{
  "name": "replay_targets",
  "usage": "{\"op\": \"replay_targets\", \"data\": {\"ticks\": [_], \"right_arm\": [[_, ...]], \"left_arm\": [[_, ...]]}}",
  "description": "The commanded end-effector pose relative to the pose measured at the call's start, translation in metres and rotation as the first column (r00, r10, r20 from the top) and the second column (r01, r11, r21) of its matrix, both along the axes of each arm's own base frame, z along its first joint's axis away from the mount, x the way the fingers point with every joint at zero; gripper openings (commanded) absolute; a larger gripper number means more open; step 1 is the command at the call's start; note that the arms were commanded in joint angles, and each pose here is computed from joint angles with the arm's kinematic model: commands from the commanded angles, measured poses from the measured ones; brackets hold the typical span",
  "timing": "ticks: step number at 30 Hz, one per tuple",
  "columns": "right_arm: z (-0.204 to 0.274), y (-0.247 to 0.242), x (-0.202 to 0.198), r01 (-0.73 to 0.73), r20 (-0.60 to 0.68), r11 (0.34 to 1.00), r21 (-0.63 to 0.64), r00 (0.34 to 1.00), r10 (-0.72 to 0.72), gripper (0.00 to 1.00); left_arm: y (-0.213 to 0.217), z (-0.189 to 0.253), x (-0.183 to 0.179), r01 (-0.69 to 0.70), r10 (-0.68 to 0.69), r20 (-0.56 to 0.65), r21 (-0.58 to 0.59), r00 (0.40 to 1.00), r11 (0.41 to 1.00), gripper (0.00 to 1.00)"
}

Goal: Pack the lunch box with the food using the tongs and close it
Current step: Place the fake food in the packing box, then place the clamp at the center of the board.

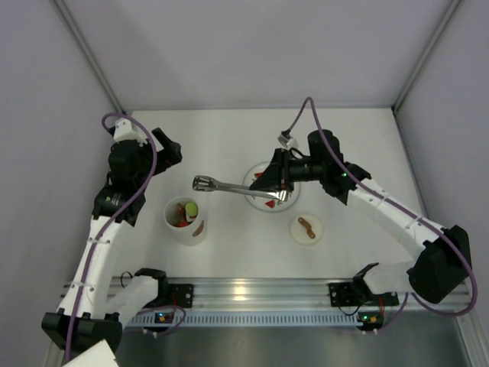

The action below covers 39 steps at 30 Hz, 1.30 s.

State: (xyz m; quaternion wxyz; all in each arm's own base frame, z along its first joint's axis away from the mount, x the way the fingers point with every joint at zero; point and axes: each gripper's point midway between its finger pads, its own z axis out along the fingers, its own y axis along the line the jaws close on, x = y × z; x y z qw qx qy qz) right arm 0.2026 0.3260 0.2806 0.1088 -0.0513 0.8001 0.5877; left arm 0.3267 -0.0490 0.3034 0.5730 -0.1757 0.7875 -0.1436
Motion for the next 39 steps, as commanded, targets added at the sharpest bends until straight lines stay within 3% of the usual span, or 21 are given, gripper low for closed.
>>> {"op": "replay_targets", "data": {"ticks": [1,11,17,22,25,34,36,37,39], "right_arm": [[0.043,-0.019,0.013,0.026,0.108,0.994,0.106,0.993,-0.038,0.3],[0.012,-0.118,0.091,0.302,0.06,0.947,0.109,0.949,-0.309,0.29],[-0.04,-0.202,0.139,0.548,0.0,0.835,0.044,0.836,-0.548,0.29],[-0.08,-0.262,0.164,0.722,0.075,0.677,-0.142,0.69,-0.72,0.28],[-0.109,-0.302,0.173,0.815,0.22,0.49,-0.311,0.563,-0.797,0.28],[-0.147,-0.351,0.171,0.853,0.434,0.21,-0.478,0.437,-0.788,0.27],[-0.15,-0.347,0.172,0.85,0.473,0.191,-0.491,0.444,-0.761,0.27],[-0.153,-0.354,0.171,0.849,0.513,0.14,-0.51,0.431,-0.743,0.27],[-0.157,-0.345,0.172,0.834,0.531,0.138,-0.535,0.459,-0.712,0.27]], "left_arm": [[0.002,0.005,0.001,-0.005,0.005,0.025,-0.002,1.0,1.0,0.99],[0.001,0.004,0.001,-0.004,0.004,0.022,-0.002,1.0,1.0,0.99],[-0.001,0.004,0.002,0.005,-0.005,0.025,-0.01,1.0,1.0,0.99],[0.0,0.004,0.001,0.001,-0.001,0.023,-0.007,1.0,1.0,0.99],[-0.001,0.004,0.002,0.008,-0.008,0.024,-0.01,1.0,1.0,0.99],[-0.001,0.005,0.001,0.009,-0.009,0.027,-0.013,1.0,1.0,0.99],[-0.002,0.005,0.001,0.009,-0.009,0.026,-0.013,1.0,1.0,0.99],[-0.001,0.004,0.001,0.01,-0.009,0.026,-0.011,1.0,1.0,0.99],[-0.001,0.005,0.001,0.009,-0.009,0.027,-0.013,1.0,1.0,0.99]]}}
